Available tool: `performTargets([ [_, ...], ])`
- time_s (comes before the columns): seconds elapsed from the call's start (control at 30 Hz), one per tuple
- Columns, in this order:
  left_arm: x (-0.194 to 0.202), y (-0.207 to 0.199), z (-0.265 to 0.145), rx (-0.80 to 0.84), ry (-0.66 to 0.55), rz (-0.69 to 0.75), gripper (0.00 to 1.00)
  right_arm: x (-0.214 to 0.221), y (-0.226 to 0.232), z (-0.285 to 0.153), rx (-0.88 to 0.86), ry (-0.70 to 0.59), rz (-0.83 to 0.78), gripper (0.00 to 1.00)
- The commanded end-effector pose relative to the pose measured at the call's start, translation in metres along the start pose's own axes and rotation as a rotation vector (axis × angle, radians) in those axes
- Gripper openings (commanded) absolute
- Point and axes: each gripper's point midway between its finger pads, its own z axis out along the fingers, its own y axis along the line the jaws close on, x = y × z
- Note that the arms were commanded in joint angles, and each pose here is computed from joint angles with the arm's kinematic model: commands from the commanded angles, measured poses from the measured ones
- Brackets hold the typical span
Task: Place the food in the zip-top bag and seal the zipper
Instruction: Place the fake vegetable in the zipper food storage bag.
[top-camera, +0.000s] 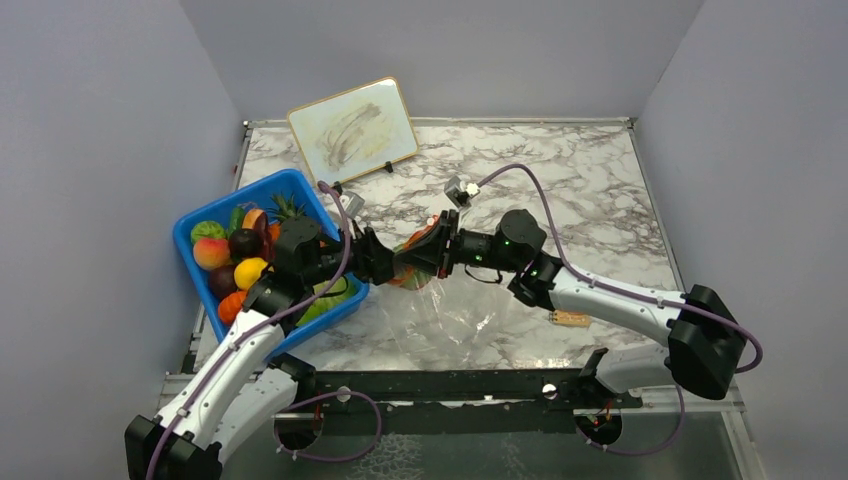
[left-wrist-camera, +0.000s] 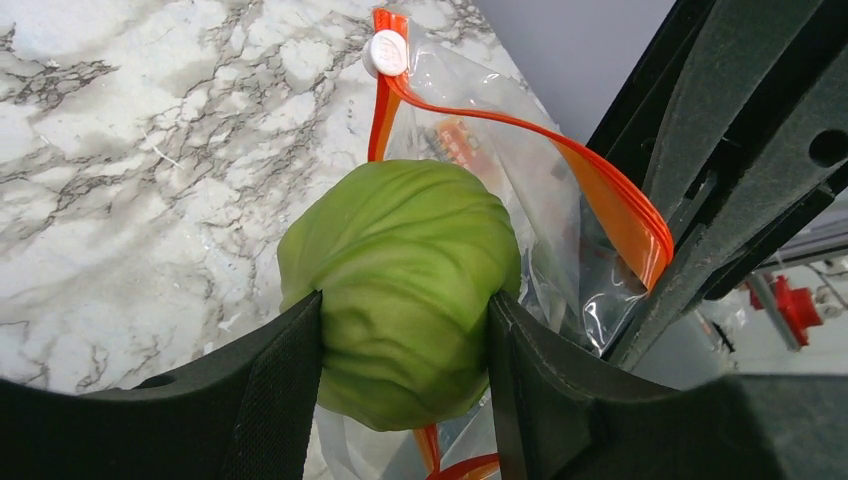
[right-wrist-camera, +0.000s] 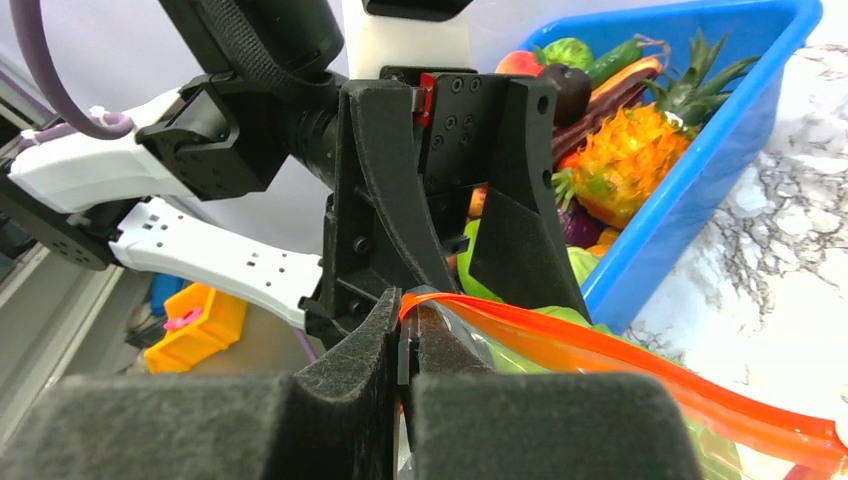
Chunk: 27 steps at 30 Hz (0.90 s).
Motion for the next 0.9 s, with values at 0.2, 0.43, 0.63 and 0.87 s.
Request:
performTargets([
  [0.2,-0.004,-0.062,-0.035,0.298,-0.07,0.549,0.07,-0.004,-0.021,0.017,0.104,0.001,0.126,0.01],
  [0.43,-0.005,-0.086,-0.05,0.423,-0.143,0.767,0.05,0.001,-0.025,0.024,0.121,0.019,0.213,0.01],
  [0.63,-0.023,-0.09,-0.048,0.384,-0.165,0.78,0.19,-0.009,-0.011,0.025,0.04,0.0,0.132,0.01],
  [0.87,-0.032,-0.095,-0.05,0.362,-0.17,0.73,0.23,-0.02,0.009,0.009,-0.037,-0.059,0.037,0.01],
])
